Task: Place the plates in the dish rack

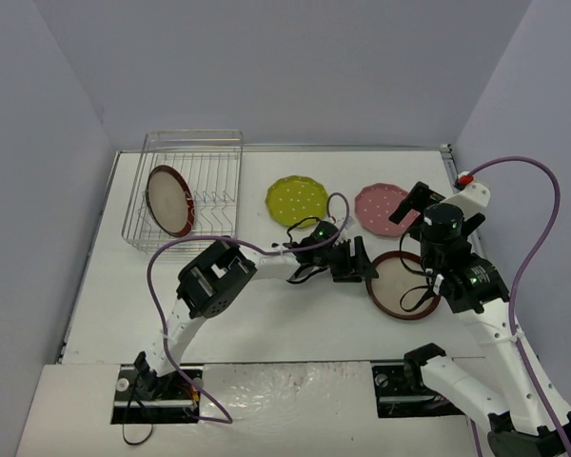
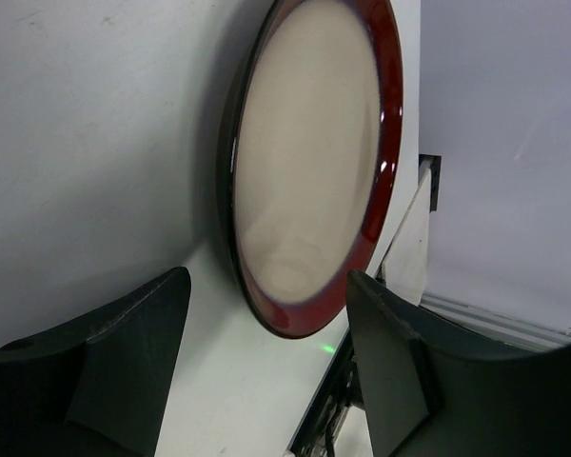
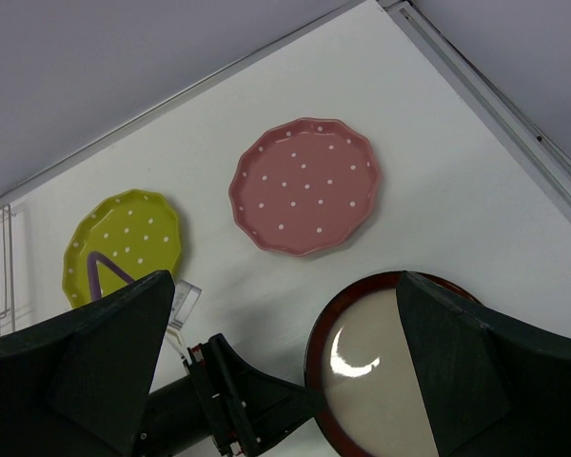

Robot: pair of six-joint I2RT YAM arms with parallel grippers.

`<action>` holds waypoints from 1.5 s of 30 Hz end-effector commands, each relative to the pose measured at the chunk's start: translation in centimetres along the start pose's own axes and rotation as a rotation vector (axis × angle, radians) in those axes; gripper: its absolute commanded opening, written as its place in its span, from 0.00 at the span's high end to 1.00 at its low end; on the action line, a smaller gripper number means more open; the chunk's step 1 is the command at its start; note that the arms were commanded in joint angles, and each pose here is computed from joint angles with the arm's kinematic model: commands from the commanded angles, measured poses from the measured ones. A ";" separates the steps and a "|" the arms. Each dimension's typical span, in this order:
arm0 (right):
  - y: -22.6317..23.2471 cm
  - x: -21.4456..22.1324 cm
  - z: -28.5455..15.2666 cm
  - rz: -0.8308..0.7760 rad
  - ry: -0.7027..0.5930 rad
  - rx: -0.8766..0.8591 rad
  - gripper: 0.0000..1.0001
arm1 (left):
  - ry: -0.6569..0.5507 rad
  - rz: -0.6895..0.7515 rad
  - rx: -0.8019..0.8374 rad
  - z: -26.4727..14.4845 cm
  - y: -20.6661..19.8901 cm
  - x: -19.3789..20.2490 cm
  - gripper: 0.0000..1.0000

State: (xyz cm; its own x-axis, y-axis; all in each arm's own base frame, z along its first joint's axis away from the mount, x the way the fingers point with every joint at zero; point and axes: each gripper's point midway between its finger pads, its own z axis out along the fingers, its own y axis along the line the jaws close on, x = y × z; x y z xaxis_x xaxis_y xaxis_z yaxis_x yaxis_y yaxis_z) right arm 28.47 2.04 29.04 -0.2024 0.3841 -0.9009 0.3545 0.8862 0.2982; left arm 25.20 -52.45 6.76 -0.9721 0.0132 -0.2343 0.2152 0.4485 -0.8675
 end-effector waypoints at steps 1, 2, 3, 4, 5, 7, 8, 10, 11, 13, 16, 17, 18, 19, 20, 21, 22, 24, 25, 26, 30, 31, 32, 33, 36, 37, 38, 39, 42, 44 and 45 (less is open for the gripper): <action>0.1 -2.0 -0.3 0.042 -0.064 0.007 0.00 | -0.039 0.063 0.187 -0.1 -6.9 -1.6 0.38; 0.1 -2.1 -0.3 0.042 -0.064 0.005 0.00 | -0.037 0.060 0.189 0.1 -6.9 -1.5 0.38; 0.1 -2.1 -0.3 0.043 -0.064 0.003 0.00 | -0.034 0.057 0.190 0.3 -6.9 -1.3 0.38; 0.1 -2.1 -0.4 0.044 -0.066 0.002 0.00 | -0.032 0.054 0.188 0.4 -6.9 -1.2 0.38; 0.1 -2.2 -0.4 0.045 -0.067 0.001 0.00 | -0.030 0.051 0.186 0.5 -6.7 -1.2 0.38; 0.1 -2.3 -0.5 0.046 -0.070 0.000 0.00 | -0.020 0.049 0.184 0.8 -6.7 -0.7 0.38; 0.1 -2.3 -0.5 0.047 -0.071 -0.001 0.00 | -0.016 0.045 0.179 1.0 -6.6 -0.6 0.38; 0.0 -2.3 -0.6 0.048 -0.072 -0.001 0.00 | -0.011 0.042 0.168 1.2 -6.4 -0.3 0.38; 0.0 -2.4 -0.6 0.050 -0.073 -0.002 0.00 | -0.007 0.042 0.161 1.3 -6.3 -0.2 0.38; 0.0 -2.4 -0.7 0.051 -0.074 -0.003 0.00 | -0.004 0.044 0.149 1.4 -6.1 -0.1 0.38; 0.0 -2.4 -0.7 0.053 -0.075 -0.005 0.00 | 0.002 0.048 0.124 1.6 -5.7 0.2 0.39; 0.0 -2.4 -0.8 0.054 -0.076 -0.006 0.00 | 0.005 0.051 0.113 1.7 -5.6 0.3 0.40; 0.0 -2.5 -0.8 0.056 -0.078 -0.007 0.00 | 0.008 0.054 0.101 1.7 -5.5 0.4 0.40; 0.0 -2.5 -0.8 0.057 -0.079 -0.007 0.00 | 0.011 0.055 0.090 1.8 -5.2 0.5 0.41; 0.0 -2.5 -0.8 0.058 -0.080 -0.007 0.00 | 0.015 0.055 0.078 1.8 -5.0 0.6 0.42; 0.0 -2.6 -0.9 0.058 -0.081 -0.007 0.00 | 0.017 0.056 0.070 1.9 -4.8 0.7 0.43; 0.0 -2.6 -0.9 0.059 -0.082 -0.007 0.00 | 0.018 0.058 0.063 1.9 -4.7 0.7 0.44; 0.0 -2.6 -0.9 0.061 -0.082 -0.008 0.00 | 0.020 0.059 0.050 1.9 -4.5 0.7 0.46; 0.0 -2.6 -0.9 0.061 -0.082 -0.010 0.00 | 0.023 0.060 0.044 2.0 -4.3 0.8 0.47; 0.0 -2.5 -0.9 0.060 -0.080 -0.011 0.00 | 0.023 0.061 0.038 2.1 -4.2 0.9 0.49; 0.0 -2.5 -1.0 0.061 -0.080 -0.012 0.00 | 0.028 0.059 0.027 2.4 -3.9 1.1 0.57; 0.0 -2.5 -1.0 0.061 -0.080 -0.012 0.00 | 0.029 0.056 0.022 2.5 -3.7 1.2 0.60; 0.0 -2.5 -1.0 0.061 -0.080 -0.012 0.00 | 0.030 0.053 0.016 2.6 -3.5 1.2 0.63; -0.1 -2.5 -1.0 0.062 -0.081 -0.013 0.00 | 0.029 0.052 0.013 2.6 -3.3 1.2 0.64; -0.1 -2.5 -1.1 0.064 -0.083 -0.015 0.00 | 0.029 0.047 0.002 2.8 -2.9 1.3 0.69; -0.1 -2.5 -1.2 0.066 -0.085 -0.015 0.00 | 0.030 0.047 -0.001 2.9 -2.7 1.4 0.70; -0.1 -2.6 -1.2 0.067 -0.085 -0.015 0.00 | 0.029 0.046 -0.006 2.9 -2.6 1.4 0.72; -0.1 -2.6 -1.2 0.068 -0.086 -0.015 0.00 | 0.029 0.045 -0.012 2.9 -2.4 1.5 0.74; -0.1 -2.5 -1.2 0.068 -0.085 -0.017 0.00 | 0.026 0.045 -0.025 3.0 -2.0 1.4 0.80; -0.1 -2.4 -1.1 0.067 -0.081 -0.018 0.00 | 0.025 0.049 -0.035 3.0 -1.8 1.5 0.85; -0.1 -2.4 -1.1 0.067 -0.080 -0.019 0.00 | 0.024 0.051 -0.040 3.0 -1.8 1.5 0.89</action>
State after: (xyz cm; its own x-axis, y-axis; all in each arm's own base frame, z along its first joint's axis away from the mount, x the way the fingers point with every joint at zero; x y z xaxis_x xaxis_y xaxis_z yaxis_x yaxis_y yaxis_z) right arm 27.48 1.67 30.10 -0.1681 0.3971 -0.9022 0.3424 0.8818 0.3243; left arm 23.55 -54.73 4.56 -0.9753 0.0599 -0.2127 0.2134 0.5054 -0.8361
